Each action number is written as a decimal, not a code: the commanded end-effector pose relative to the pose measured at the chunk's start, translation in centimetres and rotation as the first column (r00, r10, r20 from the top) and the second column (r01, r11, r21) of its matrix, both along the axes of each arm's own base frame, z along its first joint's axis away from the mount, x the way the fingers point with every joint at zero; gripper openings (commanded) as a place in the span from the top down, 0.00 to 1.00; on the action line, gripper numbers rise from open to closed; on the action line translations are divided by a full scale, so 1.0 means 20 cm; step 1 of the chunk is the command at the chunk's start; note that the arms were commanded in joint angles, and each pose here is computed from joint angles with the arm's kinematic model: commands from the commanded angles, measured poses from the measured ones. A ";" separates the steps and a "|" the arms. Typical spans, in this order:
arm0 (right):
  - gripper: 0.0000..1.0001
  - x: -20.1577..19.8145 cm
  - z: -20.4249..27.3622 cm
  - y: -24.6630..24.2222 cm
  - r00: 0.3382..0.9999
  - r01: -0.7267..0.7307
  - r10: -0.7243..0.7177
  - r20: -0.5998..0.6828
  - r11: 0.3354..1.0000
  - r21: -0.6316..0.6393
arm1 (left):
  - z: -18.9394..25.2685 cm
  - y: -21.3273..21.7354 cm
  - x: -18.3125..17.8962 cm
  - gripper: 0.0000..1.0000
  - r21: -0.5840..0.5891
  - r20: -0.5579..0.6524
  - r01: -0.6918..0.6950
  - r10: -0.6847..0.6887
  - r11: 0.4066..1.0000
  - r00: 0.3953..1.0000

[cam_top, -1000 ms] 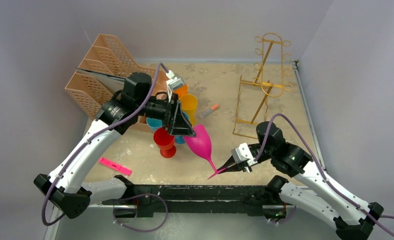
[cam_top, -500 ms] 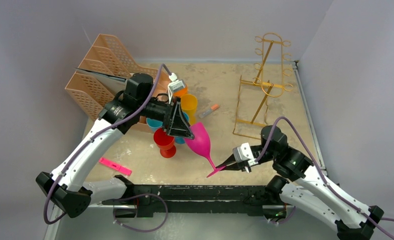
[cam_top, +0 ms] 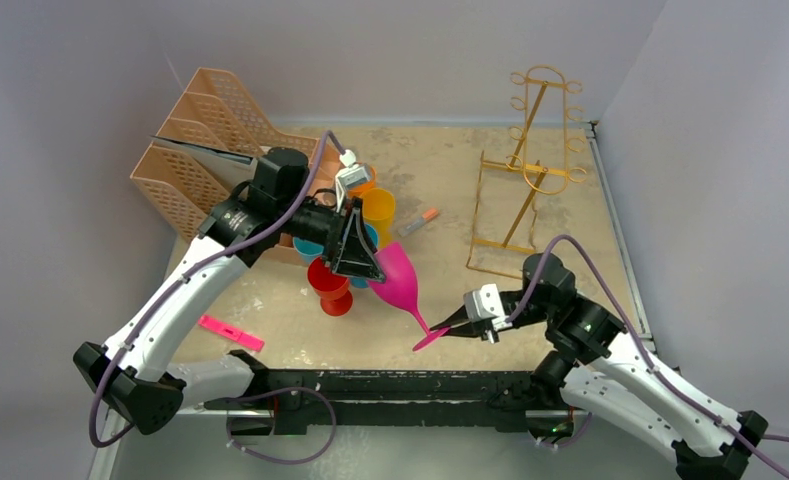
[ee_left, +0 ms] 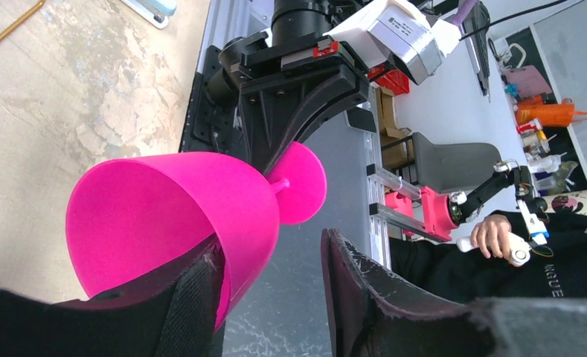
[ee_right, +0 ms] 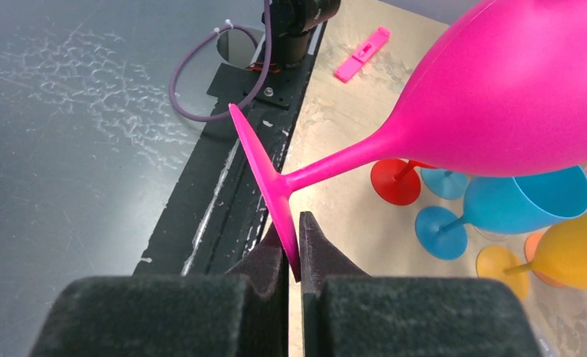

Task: Take the wine glass off the wine glass rack
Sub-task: Place the wine glass at the center of the board.

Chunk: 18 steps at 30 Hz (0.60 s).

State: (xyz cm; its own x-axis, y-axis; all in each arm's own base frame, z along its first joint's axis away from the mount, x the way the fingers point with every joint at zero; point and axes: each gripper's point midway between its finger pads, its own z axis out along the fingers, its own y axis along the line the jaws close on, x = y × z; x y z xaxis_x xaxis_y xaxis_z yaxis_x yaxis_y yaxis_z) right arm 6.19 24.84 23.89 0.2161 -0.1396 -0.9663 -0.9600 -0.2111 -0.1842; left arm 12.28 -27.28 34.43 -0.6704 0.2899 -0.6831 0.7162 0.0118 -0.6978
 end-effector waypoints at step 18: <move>1.00 0.18 0.01 0.03 0.987 0.159 -0.159 0.010 0.987 -0.016 | 0.12 0.05 -0.13 0.98 -0.069 0.026 0.086 -0.084 0.994 0.996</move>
